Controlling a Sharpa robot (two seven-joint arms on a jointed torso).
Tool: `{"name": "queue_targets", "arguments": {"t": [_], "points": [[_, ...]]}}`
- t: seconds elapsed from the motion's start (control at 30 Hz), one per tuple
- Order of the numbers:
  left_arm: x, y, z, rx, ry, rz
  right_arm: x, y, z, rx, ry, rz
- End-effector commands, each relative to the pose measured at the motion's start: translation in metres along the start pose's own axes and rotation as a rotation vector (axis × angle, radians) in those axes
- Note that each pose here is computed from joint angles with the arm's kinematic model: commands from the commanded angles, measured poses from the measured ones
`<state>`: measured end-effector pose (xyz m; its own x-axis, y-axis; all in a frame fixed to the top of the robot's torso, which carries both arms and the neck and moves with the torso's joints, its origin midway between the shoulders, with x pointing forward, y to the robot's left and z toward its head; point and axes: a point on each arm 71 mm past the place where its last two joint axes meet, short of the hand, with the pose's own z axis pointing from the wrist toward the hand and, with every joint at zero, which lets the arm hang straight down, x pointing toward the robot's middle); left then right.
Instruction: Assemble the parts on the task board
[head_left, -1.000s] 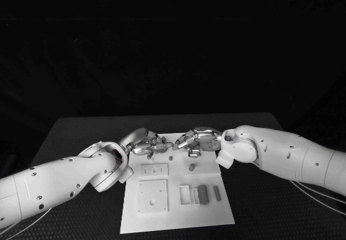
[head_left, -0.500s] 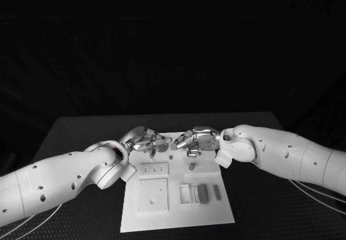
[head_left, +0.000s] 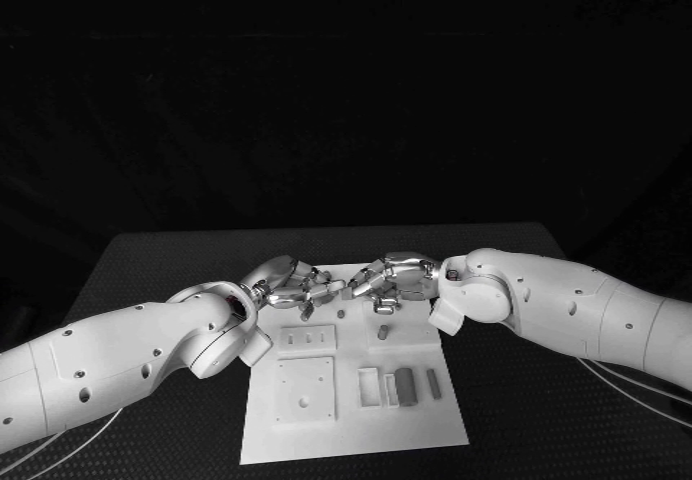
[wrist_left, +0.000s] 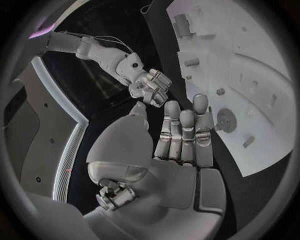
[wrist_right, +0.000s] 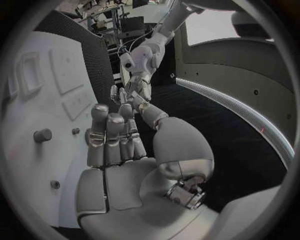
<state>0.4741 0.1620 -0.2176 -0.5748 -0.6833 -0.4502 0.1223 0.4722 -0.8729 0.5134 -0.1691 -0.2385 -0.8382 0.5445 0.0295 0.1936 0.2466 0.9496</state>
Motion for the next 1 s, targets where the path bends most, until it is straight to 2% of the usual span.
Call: {"name": "queue_targets", "arguments": {"t": [0.03,0.67,1.0], "points": [[0.0034,-0.0029,0.0008,0.015,0.040,0.013,0.0006,0.0003,0.0005,-0.007,0.005,-0.009],[0.0073,-0.0048,0.0015,0.022,0.070,0.014,0.0039,0.0012,0.0049,-0.001,0.010,-0.029],[0.0081,-0.0041,0.0025,0.010,0.078,-0.022,0.0048,0.0015,0.0059,-0.002,0.012,-0.030]]}}
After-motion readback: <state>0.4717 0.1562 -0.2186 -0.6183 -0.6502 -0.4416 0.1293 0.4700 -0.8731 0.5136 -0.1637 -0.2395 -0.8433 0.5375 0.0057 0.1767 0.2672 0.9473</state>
